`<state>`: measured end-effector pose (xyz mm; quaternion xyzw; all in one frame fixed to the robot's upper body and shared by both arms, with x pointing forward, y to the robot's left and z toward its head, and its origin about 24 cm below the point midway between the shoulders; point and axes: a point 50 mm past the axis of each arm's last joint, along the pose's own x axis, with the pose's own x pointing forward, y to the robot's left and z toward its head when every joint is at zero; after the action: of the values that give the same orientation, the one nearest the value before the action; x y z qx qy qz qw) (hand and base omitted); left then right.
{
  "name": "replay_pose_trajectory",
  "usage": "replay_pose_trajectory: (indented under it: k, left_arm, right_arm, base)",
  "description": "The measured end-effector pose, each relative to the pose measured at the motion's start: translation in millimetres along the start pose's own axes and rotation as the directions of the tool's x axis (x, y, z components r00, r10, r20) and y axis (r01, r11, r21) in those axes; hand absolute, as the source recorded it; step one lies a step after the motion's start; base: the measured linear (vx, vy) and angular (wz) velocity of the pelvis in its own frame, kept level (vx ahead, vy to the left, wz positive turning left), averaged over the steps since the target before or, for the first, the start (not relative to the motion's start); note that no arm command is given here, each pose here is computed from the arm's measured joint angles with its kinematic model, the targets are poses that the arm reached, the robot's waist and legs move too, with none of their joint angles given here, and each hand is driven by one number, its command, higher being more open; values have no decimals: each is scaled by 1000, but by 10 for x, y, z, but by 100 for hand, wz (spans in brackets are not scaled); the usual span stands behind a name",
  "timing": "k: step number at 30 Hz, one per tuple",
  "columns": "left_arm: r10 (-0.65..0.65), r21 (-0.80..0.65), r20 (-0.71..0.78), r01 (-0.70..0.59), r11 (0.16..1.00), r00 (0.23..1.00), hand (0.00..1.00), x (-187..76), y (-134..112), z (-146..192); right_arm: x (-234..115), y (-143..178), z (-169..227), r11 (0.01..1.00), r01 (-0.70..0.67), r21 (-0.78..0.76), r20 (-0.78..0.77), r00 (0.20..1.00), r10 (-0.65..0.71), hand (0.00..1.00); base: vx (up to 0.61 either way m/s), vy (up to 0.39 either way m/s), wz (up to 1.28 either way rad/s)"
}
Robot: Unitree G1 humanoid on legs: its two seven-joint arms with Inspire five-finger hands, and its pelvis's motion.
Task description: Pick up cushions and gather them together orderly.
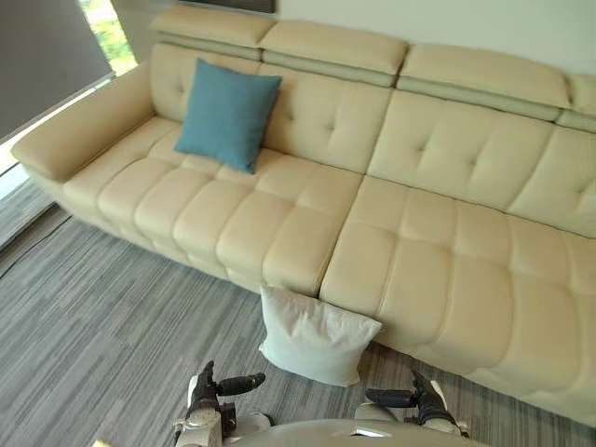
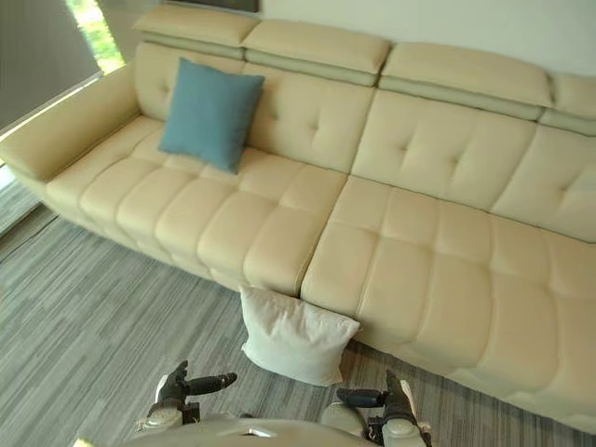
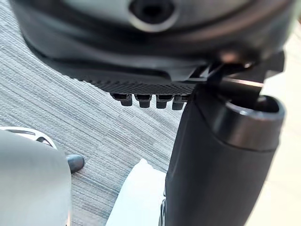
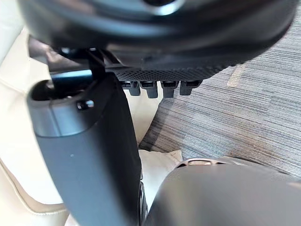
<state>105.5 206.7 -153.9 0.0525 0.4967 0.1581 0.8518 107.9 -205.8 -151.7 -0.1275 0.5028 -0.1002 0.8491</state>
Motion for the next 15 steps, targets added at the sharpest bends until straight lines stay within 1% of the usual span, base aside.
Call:
replay_pose_trajectory:
  k: [2, 4, 8, 11, 15]
  left_arm:
    - [-55, 10, -19, 55, 998, 998, 100, -24, -177, -31]
    - [-83, 14, -21, 83, 996, 996, 100, -41, -249, -43]
    - [-83, 28, -9, 83, 996, 997, 100, -27, -209, -14]
    - [-76, 48, 22, 75, 996, 997, 100, -5, -162, 67]
    - [-73, 47, 37, 72, 996, 997, 100, 2, -153, 111]
  right_arm:
    - [19, -121, -31, 1000, 23, -21, -9, 1000, -24, 100]
    - [14, -177, -119, 999, 35, -27, -40, 999, -36, 100]
    - [9, -139, -122, 999, 30, -23, -42, 999, -31, 100]
    - [7, -102, -105, 1000, 23, -14, -36, 999, -23, 100]
    - [15, -67, -57, 1000, 16, -4, -24, 1000, -16, 100]
  base:
    - [76, -105, -25]
    - [70, -184, -10]
    - [22, -142, 1]
    - [-11, -84, -8]
    - [-22, -27, -42]
